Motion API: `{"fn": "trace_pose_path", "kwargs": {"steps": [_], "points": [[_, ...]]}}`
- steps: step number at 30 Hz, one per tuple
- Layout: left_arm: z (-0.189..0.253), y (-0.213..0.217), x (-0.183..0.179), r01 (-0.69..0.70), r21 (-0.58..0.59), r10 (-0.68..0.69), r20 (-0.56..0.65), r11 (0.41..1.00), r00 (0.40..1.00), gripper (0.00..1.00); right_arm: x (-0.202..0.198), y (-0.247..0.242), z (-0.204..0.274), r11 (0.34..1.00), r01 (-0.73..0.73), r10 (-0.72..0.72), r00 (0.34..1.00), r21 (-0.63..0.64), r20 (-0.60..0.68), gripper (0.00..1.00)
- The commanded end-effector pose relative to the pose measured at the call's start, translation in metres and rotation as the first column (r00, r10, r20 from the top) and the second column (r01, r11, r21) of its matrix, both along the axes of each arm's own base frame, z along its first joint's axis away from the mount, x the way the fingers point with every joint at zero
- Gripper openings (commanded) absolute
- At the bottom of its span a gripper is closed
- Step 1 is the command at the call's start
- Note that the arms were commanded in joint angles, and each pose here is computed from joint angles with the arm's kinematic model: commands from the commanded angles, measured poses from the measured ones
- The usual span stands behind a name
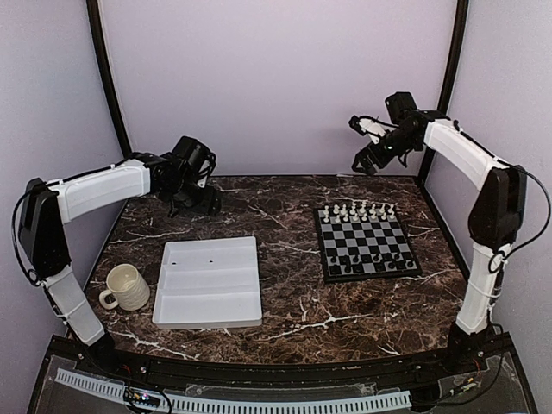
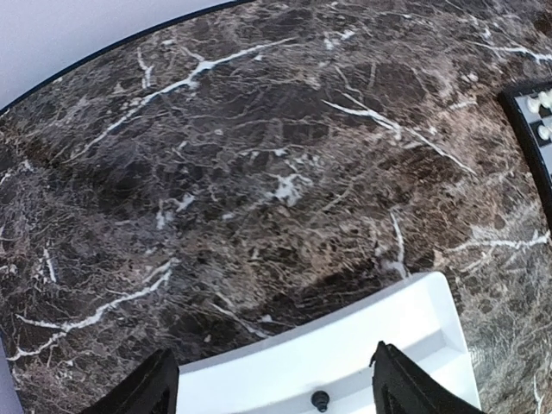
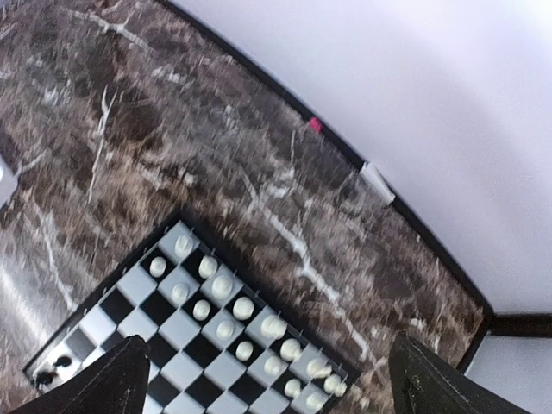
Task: Set up the chess pieces on the board
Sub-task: Pick up the pawn from the storage box.
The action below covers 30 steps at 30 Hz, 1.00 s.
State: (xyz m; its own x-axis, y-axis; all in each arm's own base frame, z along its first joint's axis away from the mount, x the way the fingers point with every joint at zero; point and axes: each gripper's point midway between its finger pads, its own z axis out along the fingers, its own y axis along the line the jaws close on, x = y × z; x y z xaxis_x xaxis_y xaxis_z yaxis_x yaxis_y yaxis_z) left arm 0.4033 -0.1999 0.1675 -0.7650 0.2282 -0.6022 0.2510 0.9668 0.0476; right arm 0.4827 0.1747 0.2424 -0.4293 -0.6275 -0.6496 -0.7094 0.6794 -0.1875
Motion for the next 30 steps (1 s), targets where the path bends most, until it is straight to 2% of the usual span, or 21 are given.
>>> {"fn": "trace_pose_path", "kwargs": {"steps": [1, 2, 3, 5, 9, 12, 13, 15, 19, 21, 27, 30], "points": [[0.009, 0.020, 0.023, -0.129, -0.057, 0.127, -0.039, 0.990, 0.991, 0.74, 0.034, 0.036, 0.028, 0.988, -0.054, 0.048, 0.998, 0.147, 0.045, 0.99], [0.008, 0.019, 0.019, -0.127, -0.060, 0.121, -0.086, 0.990, 0.989, 0.70, 0.037, 0.042, 0.029, 0.980, -0.054, 0.049, 0.998, 0.192, 0.031, 0.98], [-0.004, 0.014, 0.007, -0.115, -0.074, 0.101, -0.172, 0.991, 0.980, 0.61, 0.038, 0.047, 0.027, 0.969, -0.046, 0.046, 0.999, 0.242, 0.006, 0.98], [-0.005, 0.009, -0.005, -0.144, -0.127, 0.112, -0.229, 0.981, 0.967, 0.54, 0.035, 0.059, 0.019, 0.945, -0.042, 0.061, 0.997, 0.323, -0.048, 0.95], [-0.023, 0.012, -0.035, -0.213, -0.168, 0.148, -0.332, 0.962, 0.932, 0.52, 0.003, 0.087, -0.018, 0.935, -0.112, 0.173, 0.972, 0.337, -0.157, 0.91], [-0.031, 0.009, -0.044, -0.249, -0.146, 0.167, -0.424, 0.957, 0.890, 0.52, -0.009, 0.094, -0.045, 0.929, -0.078, 0.191, 0.939, 0.363, -0.287, 0.85], [-0.043, 0.014, -0.057, -0.290, -0.091, 0.207, -0.502, 0.953, 0.839, 0.51, -0.012, 0.094, -0.051, 0.932, -0.062, 0.181, 0.932, 0.356, -0.313, 0.84], [-0.050, 0.015, -0.067, -0.325, -0.034, 0.252, -0.557, 0.945, 0.791, 0.50, -0.019, 0.094, -0.060, 0.942, -0.065, 0.176, 0.931, 0.329, -0.319, 0.84], [-0.063, 0.017, -0.077, -0.334, 0.034, 0.293, -0.568, 0.942, 0.769, 0.48, -0.028, 0.091, -0.076, 0.965, -0.098, 0.174, 0.934, 0.242, -0.313, 0.84], [-0.070, 0.016, -0.076, -0.334, 0.045, 0.297, -0.578, 0.942, 0.760, 0.43, -0.026, 0.088, -0.077, 0.971, -0.096, 0.162, 0.938, 0.218, -0.305, 0.84], [-0.089, 0.004, -0.071, -0.346, 0.031, 0.291, -0.616, 0.938, 0.732, 0.34, -0.025, 0.084, -0.078, 0.977, -0.106, 0.159, 0.940, 0.184, -0.303, 0.84], [-0.099, 0.001, -0.074, -0.356, 0.046, 0.302, -0.636, 0.933, 0.710, 0.34, -0.028, 0.084, -0.080, 0.976, -0.100, 0.157, 0.937, 0.193, -0.311, 0.84]]}}
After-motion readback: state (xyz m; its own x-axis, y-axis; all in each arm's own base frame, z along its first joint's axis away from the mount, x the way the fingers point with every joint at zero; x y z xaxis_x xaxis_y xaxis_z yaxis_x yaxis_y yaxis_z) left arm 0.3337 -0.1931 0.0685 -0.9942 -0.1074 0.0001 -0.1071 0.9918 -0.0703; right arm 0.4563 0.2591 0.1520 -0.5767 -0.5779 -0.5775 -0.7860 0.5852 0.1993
